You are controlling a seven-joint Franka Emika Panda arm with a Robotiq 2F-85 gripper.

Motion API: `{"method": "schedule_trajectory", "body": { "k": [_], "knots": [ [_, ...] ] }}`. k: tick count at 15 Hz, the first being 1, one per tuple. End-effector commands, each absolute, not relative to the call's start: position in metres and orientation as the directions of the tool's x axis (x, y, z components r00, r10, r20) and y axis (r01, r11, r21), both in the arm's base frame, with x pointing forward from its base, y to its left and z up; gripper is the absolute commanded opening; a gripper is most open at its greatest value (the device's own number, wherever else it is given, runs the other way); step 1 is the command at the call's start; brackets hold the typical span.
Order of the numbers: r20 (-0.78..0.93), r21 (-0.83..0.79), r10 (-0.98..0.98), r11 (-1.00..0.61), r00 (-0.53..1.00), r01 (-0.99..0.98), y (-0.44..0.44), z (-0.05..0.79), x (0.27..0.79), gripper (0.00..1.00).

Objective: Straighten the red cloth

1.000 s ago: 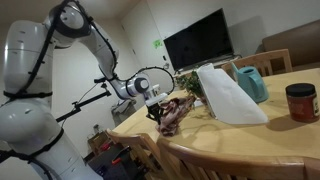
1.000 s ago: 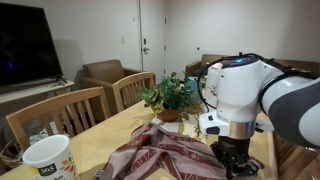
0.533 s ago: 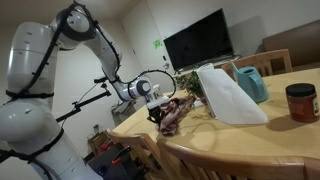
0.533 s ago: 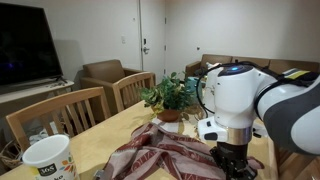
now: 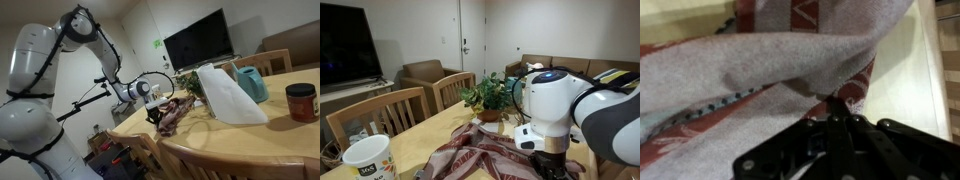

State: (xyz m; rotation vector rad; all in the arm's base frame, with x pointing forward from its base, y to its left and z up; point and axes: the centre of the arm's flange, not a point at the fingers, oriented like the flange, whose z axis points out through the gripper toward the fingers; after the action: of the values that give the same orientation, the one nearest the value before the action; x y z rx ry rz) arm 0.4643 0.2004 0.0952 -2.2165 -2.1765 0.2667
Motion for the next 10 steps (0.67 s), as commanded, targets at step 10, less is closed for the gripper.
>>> {"method": "schedule_trajectory", "body": {
  "k": [10],
  "knots": [
    [-0.129, -0.197, 0.986, 0.078, -0.105, 0.977, 0.261, 0.086, 0.45, 0.0]
  ]
}}
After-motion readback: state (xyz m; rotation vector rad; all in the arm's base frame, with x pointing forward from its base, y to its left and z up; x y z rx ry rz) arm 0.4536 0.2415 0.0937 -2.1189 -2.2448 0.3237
